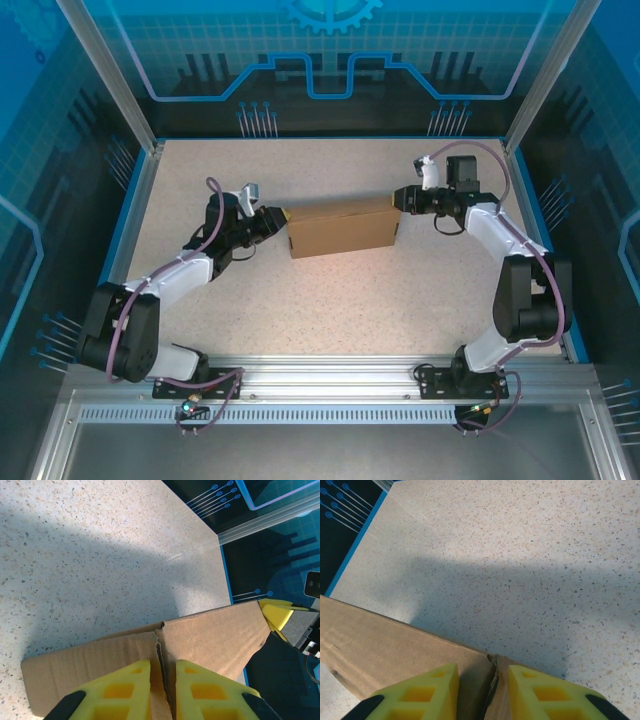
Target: Fold the paper box
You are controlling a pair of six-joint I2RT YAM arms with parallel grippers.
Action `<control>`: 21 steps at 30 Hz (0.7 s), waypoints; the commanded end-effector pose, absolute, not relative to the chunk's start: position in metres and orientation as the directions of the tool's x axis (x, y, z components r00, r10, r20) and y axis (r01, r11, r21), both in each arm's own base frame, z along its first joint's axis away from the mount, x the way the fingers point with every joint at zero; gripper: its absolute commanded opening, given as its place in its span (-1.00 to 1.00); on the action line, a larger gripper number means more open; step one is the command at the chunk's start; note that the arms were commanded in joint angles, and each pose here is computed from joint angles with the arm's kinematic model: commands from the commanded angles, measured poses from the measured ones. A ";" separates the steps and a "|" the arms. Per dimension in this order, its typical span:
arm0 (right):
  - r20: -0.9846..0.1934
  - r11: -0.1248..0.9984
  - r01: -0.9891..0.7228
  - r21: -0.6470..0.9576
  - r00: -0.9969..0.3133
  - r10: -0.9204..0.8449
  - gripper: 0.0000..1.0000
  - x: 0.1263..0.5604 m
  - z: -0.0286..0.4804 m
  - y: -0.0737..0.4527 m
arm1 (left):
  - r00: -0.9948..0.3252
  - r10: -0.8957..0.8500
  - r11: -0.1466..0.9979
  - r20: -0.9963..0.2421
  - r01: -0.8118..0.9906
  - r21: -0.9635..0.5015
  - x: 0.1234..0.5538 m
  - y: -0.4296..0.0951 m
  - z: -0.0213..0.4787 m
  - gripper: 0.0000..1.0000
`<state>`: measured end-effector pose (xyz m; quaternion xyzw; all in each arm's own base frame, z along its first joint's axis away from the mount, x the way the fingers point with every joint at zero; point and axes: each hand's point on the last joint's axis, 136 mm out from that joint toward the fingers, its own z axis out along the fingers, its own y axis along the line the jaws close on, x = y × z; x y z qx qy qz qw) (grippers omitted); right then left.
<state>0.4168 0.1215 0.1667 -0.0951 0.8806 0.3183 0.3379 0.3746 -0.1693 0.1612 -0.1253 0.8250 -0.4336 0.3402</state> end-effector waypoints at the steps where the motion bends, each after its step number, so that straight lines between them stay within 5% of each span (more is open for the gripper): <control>1: -0.515 0.759 -0.273 0.592 -0.852 0.095 -0.25 0.394 0.139 0.115 | -0.834 -0.466 0.651 -0.296 -0.096 -0.753 0.340 -0.161 0.095 -0.68; 5: -0.535 0.716 -0.296 0.632 -0.835 0.127 -0.02 0.400 0.163 0.116 | -0.830 -0.455 0.664 -0.322 -0.075 -0.744 0.342 -0.161 0.103 -0.65; 15: -0.485 0.645 -0.297 0.704 -0.865 0.132 0.02 0.377 0.157 0.127 | -0.827 -0.454 0.660 -0.331 -0.063 -0.748 0.345 -0.165 0.105 -0.63; 21: -0.471 0.637 -0.304 0.708 -0.876 0.106 -0.35 0.361 0.154 0.141 | -0.833 -0.435 0.668 -0.342 -0.044 -0.743 0.344 -0.172 0.108 -0.63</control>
